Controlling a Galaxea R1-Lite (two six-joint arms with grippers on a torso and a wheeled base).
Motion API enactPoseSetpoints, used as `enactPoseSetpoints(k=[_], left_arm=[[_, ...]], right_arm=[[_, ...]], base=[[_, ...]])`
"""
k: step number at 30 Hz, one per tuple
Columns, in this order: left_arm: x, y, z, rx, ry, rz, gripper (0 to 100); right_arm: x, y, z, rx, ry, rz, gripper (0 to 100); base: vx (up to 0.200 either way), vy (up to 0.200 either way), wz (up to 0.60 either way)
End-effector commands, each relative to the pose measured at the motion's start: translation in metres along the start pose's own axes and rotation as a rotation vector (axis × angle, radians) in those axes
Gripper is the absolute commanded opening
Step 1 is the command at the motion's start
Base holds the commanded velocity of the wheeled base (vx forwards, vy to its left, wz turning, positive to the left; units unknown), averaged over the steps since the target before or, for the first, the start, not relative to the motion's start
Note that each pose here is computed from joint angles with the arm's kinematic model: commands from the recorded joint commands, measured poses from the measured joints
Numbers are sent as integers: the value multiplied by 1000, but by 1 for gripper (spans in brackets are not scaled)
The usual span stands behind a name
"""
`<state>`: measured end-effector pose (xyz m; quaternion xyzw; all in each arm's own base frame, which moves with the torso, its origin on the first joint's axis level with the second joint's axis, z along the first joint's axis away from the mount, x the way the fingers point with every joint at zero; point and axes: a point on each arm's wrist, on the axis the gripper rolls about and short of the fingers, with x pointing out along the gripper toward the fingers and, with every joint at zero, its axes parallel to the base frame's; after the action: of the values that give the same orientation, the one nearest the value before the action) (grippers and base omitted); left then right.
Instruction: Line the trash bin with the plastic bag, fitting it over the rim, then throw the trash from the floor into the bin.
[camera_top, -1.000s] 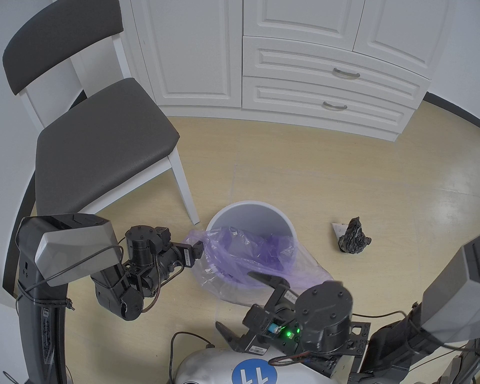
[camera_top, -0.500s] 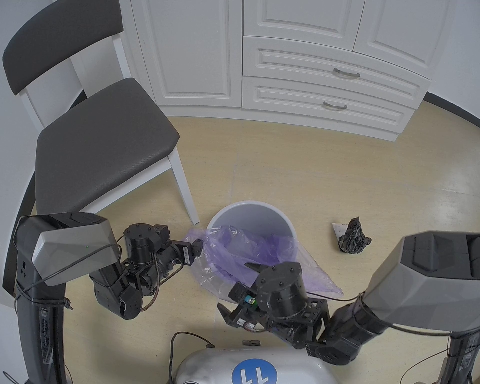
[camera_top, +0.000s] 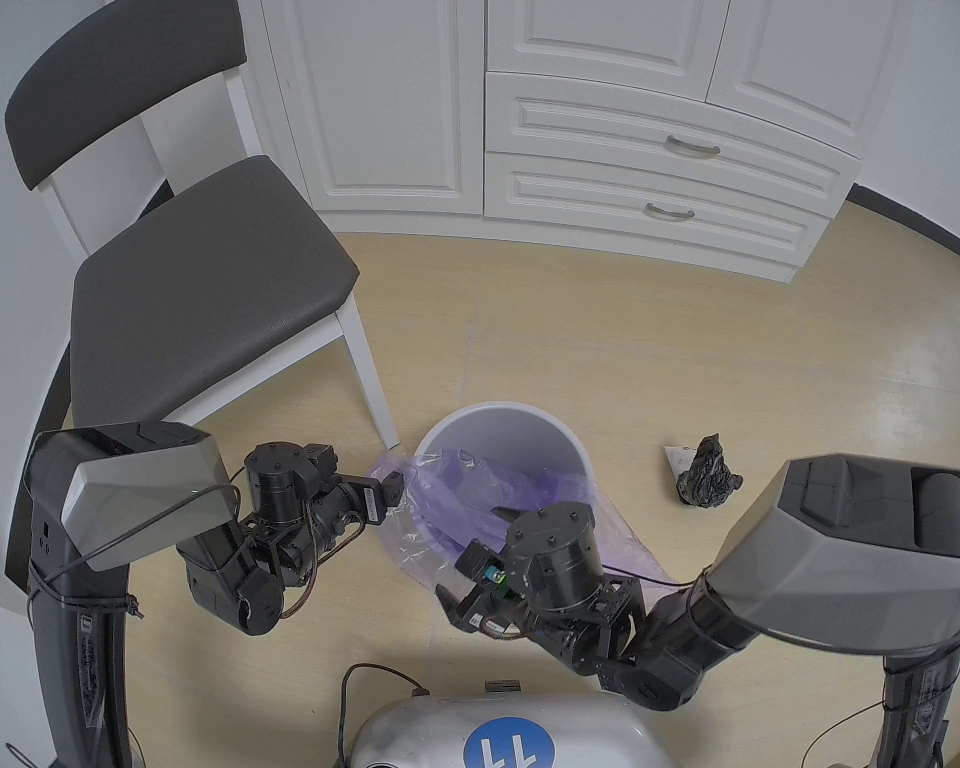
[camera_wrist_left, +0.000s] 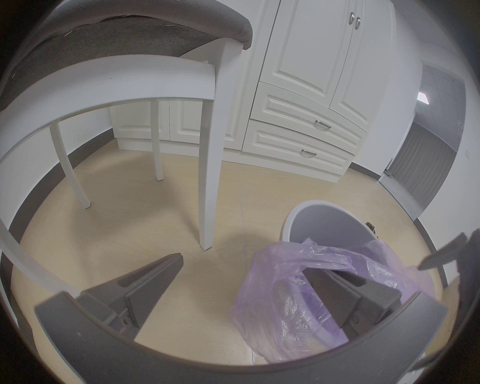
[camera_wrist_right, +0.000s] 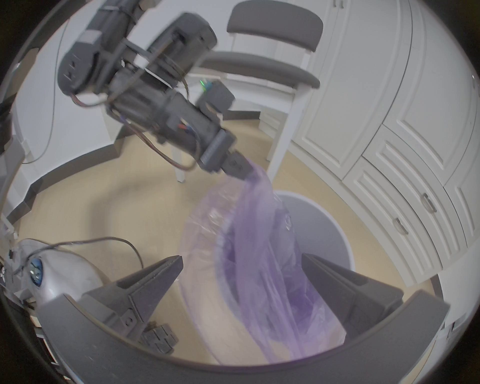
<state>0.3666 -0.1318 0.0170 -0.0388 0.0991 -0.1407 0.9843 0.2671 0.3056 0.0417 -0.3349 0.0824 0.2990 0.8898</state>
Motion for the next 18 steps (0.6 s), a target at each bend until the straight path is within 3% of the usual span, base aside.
enactPoseSetpoints(k=[1, 8, 18], left_arm=[[1, 1, 0, -1, -2, 3, 100], [0, 1, 0, -1, -2, 3, 100], [0, 2, 1, -3, -5, 4, 100]], right_arm=[[-30, 18, 22, -21, -71, 56, 100], [-46, 47, 21, -56, -104, 135, 100], [-27, 60, -8, -76, -25, 193, 100]], base=[[0, 0, 0], [0, 0, 0], [0, 0, 0]])
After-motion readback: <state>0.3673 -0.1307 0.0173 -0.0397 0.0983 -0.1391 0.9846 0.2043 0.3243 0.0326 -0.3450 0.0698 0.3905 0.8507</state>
